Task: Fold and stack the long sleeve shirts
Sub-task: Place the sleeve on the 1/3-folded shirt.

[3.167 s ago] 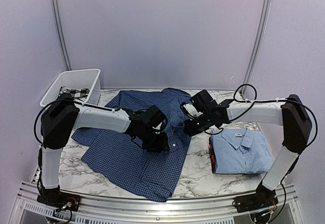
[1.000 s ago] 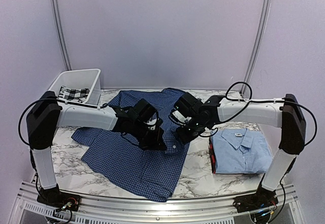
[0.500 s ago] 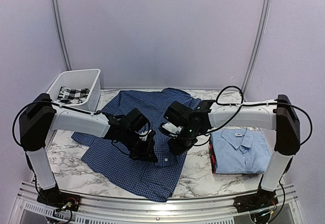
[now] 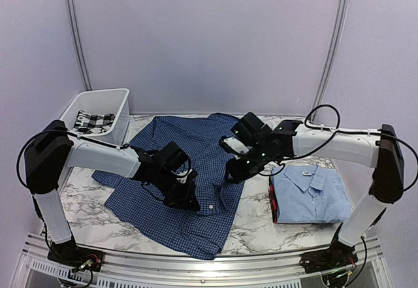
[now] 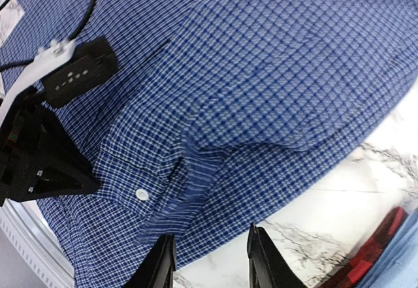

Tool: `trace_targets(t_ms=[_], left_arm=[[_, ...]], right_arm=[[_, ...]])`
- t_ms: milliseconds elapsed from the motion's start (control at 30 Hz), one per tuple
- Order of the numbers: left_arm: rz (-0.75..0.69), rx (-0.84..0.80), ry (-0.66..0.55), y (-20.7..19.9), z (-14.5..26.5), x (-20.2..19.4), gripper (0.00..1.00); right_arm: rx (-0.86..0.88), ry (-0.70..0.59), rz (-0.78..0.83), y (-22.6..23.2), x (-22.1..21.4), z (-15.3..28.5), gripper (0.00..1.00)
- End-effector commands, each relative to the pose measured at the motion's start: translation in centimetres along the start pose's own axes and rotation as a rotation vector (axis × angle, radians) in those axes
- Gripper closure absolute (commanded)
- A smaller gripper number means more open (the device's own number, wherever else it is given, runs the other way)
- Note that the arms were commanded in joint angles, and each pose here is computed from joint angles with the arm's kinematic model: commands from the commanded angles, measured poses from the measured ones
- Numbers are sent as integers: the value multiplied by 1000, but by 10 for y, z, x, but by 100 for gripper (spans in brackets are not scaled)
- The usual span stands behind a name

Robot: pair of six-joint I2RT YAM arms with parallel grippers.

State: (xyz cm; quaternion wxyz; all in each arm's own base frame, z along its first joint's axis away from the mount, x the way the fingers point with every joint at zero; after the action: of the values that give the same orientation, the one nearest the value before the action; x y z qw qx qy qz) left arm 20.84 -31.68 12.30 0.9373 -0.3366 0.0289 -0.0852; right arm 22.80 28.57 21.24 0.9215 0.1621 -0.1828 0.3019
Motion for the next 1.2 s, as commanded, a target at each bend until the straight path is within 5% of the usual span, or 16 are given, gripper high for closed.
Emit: trace_targets(t_ms=[0, 133, 333, 767, 1167], left_arm=[[-15, -4, 5, 1, 7, -3, 88], [-14, 8, -9, 1, 9, -2, 88], [-10, 3, -15, 1, 11, -1, 85], [1, -11, 4, 4, 14, -1, 90], [-2, -5, 15, 7, 12, 0, 93]], right_arm=[[-8, -140, -85, -19, 8, 14, 66], [-6, -78, -83, -22, 1, -7, 76], [47, -59, -59, -9, -5, -29, 77], [51, 79, 6, 21, -28, -74, 64], [94, 107, -47, 19, -43, -74, 58]])
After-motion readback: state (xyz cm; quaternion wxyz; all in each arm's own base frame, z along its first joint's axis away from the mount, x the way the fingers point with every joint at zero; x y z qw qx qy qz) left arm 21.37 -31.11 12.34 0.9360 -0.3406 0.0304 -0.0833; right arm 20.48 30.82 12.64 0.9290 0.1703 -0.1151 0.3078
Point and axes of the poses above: each gripper's point midway between its finger pads, its own z axis back along the fingers, its own y axis along the line the jaws close on, x = y × z, the point moved 10 cm from there along z, back along the fingers, and after that the axes turned 2 degrees about z, right-handed, at the moved point
